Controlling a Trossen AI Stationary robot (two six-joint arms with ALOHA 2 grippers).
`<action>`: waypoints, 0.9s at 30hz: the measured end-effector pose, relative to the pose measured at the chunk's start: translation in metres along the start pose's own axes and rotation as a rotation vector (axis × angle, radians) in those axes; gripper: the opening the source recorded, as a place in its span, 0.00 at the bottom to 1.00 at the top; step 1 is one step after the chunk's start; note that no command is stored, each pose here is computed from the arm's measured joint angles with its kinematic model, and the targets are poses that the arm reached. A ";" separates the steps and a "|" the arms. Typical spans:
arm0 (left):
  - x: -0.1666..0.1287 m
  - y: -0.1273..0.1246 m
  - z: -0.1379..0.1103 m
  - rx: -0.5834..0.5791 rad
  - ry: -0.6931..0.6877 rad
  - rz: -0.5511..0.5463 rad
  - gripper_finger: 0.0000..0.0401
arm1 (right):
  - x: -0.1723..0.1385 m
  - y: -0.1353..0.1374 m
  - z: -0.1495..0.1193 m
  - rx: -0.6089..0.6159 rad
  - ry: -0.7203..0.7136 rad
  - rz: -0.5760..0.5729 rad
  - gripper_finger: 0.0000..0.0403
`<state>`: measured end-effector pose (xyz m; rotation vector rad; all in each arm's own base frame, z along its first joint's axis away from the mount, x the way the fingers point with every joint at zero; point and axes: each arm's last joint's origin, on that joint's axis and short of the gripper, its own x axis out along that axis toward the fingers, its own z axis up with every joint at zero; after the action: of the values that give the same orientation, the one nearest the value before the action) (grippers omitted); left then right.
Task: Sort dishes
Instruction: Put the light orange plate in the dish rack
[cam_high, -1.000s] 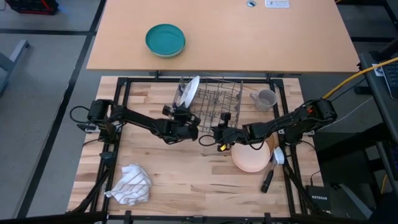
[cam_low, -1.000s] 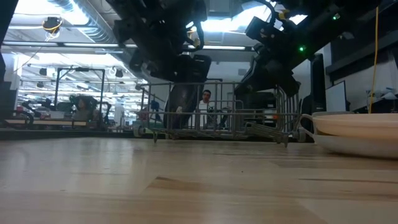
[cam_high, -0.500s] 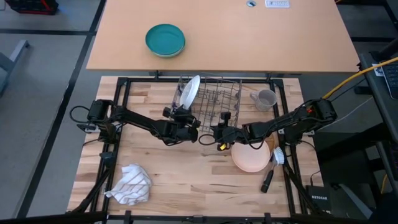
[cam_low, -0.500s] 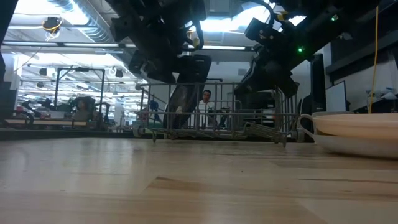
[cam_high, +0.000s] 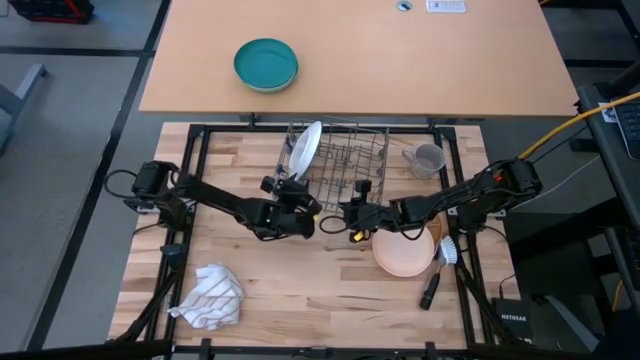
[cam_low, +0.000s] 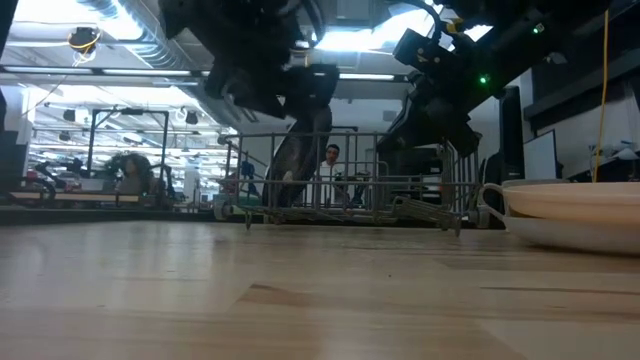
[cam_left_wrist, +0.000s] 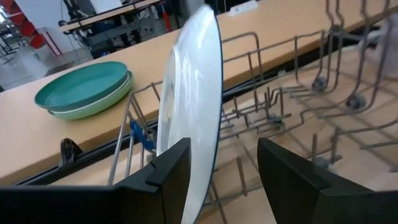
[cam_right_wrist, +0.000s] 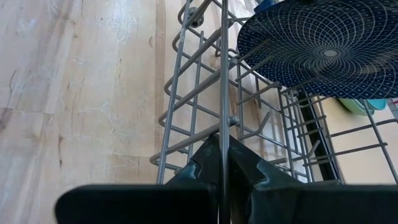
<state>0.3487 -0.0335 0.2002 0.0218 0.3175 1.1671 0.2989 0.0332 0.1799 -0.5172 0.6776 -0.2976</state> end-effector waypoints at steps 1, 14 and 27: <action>-0.003 0.001 0.003 -0.007 -0.004 -0.008 0.43 | 0.000 0.000 0.000 -0.001 0.001 0.000 0.03; -0.052 0.029 0.051 0.041 -0.074 -0.129 0.43 | 0.000 0.001 0.000 -0.007 -0.003 0.036 0.09; -0.059 0.032 0.054 0.104 -0.086 -0.146 0.43 | -0.008 -0.006 0.006 0.019 -0.045 0.017 0.35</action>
<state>0.3134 -0.0665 0.2715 0.1377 0.2984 1.0008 0.2965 0.0337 0.1911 -0.4987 0.6351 -0.2755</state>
